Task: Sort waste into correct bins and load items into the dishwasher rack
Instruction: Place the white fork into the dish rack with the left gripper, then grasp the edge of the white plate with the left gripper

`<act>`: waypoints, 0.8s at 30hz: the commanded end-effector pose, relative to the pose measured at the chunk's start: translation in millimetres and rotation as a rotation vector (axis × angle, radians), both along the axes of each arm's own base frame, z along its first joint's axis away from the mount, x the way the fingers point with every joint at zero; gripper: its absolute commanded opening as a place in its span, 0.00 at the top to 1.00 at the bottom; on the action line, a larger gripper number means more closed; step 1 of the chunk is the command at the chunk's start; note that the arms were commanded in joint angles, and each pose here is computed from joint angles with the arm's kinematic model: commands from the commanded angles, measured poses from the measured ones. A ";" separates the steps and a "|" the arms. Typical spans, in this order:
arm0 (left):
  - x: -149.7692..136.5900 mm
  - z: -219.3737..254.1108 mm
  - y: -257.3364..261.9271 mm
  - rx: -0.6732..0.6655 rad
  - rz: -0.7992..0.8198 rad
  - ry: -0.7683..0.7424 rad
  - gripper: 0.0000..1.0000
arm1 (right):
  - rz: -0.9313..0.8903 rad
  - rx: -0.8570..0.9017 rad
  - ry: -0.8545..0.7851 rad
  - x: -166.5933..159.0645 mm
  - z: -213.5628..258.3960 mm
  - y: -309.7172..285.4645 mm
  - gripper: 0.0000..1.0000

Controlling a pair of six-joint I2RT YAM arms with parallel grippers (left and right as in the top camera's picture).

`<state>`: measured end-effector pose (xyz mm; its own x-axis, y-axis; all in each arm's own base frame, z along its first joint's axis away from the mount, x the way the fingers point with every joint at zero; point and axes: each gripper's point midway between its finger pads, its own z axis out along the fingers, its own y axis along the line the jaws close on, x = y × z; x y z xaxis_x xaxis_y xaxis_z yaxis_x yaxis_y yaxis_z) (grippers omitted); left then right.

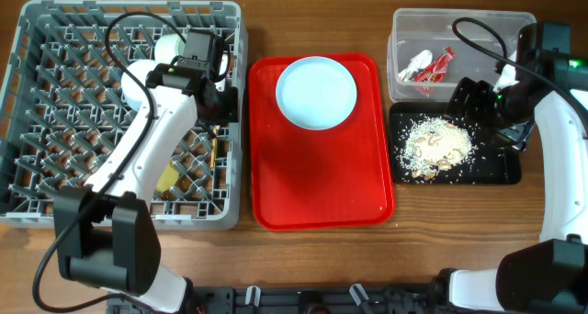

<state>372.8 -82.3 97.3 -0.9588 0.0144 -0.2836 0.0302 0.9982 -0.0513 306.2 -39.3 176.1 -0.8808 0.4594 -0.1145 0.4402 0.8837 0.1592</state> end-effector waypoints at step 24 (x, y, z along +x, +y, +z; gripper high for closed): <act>-15.0 -29.5 -225.2 -0.072 -0.769 -0.206 0.43 | 0.011 -0.017 -0.023 -1.0 6.4 -1.7 0.00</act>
